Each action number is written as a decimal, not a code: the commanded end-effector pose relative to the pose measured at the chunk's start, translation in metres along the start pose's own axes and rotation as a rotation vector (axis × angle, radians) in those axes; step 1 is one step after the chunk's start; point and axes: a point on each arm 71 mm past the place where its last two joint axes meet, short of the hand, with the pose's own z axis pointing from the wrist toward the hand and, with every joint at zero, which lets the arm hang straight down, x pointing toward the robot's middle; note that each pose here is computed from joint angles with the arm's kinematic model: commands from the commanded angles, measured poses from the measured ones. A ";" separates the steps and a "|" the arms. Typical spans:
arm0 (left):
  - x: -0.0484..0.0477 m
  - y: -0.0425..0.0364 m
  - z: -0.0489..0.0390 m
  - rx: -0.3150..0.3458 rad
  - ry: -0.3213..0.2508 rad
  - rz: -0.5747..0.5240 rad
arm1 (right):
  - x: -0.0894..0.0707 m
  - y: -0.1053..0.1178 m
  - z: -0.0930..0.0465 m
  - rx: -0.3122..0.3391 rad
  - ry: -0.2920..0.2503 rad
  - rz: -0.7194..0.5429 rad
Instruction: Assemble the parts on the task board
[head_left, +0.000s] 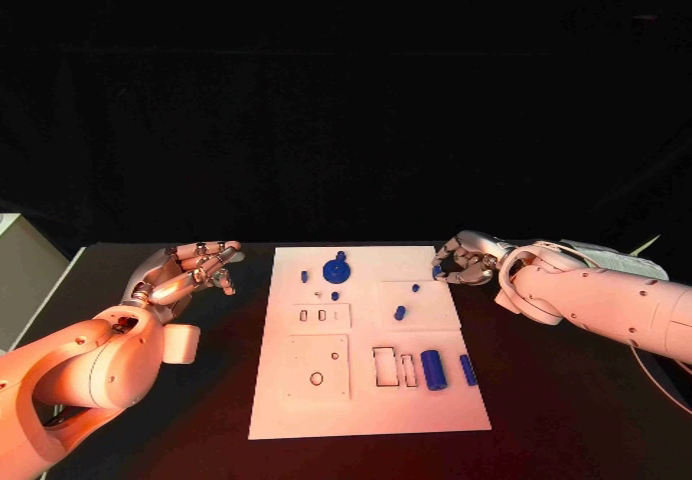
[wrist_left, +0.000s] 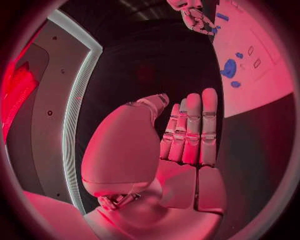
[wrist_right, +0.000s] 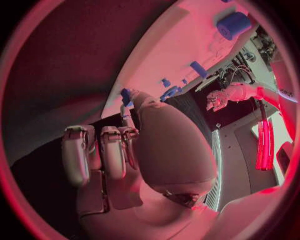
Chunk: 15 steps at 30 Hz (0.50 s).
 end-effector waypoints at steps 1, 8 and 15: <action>0.0016 -0.0008 0.0000 0.006 0.016 -0.005 | 0.002 0.000 0.001 0.002 0.020 -0.010; 0.0012 -0.0008 -0.0001 0.005 0.015 -0.004 | 0.002 -0.002 0.001 0.010 0.019 -0.016; 0.0011 -0.0007 -0.0002 0.003 0.014 -0.004 | 0.003 0.000 0.003 0.010 0.012 -0.025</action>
